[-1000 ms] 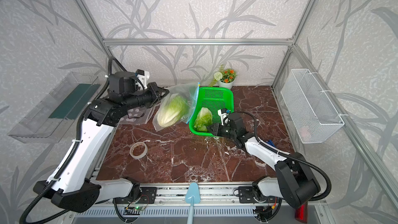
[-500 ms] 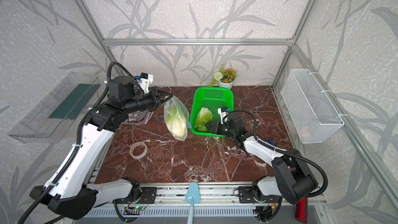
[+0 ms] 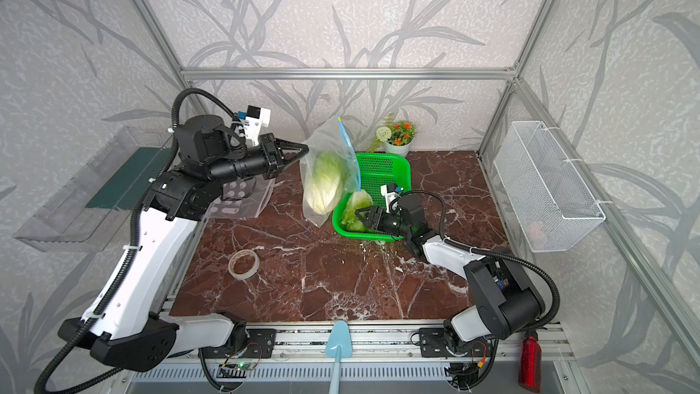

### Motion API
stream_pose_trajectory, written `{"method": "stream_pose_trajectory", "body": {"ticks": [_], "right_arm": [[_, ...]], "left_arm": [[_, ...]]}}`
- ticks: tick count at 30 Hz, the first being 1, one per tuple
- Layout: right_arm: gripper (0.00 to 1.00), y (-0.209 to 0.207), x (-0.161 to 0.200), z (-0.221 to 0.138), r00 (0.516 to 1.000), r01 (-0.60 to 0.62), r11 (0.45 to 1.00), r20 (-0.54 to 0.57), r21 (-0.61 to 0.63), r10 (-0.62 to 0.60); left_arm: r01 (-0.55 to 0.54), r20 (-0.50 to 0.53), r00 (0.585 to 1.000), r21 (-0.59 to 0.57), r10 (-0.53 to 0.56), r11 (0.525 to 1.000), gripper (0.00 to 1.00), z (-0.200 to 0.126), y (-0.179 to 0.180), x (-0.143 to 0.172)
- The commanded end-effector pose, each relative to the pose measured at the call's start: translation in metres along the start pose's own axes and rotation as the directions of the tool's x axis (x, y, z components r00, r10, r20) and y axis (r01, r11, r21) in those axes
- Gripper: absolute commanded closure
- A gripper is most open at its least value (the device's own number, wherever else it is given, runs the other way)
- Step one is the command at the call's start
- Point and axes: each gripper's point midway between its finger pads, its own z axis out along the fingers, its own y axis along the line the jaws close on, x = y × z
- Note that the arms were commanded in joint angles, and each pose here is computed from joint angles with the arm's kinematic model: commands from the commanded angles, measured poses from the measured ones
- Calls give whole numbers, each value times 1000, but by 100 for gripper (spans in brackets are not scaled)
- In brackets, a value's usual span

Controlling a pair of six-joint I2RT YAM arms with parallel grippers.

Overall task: Open the zip-top bag and take out the chinese cabbages
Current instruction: Adjust the zipper food storage bag at the center of the board.

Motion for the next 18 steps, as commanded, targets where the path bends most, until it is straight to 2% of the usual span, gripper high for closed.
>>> {"method": "stream_pose_trajectory", "body": {"ticks": [1, 5, 9, 10, 14, 18], "right_arm": [[36, 16, -24, -3, 996, 52, 997, 70, -52, -48], [30, 15, -41, -18, 989, 67, 996, 133, -56, -59], [28, 19, -46, -26, 985, 83, 993, 155, -81, -70], [29, 19, -45, -25, 986, 80, 993, 150, -85, -66], [44, 16, -48, -15, 988, 69, 992, 146, -108, -53], [47, 12, -53, 1, 991, 55, 990, 125, -132, -39]], "left_arm": [[-50, -13, 999, 129, 52, 990, 100, -13, -38, 0], [-77, -27, 996, 158, 83, 984, 100, -17, -48, 4], [-87, -21, 996, 165, 92, 982, 100, -21, -53, 4], [-89, -23, 995, 175, 94, 981, 100, -22, -55, 4], [-87, -21, 995, 211, 93, 974, 100, -25, -64, 4], [-81, -23, 996, 231, 89, 970, 100, -26, -70, 4]]}}
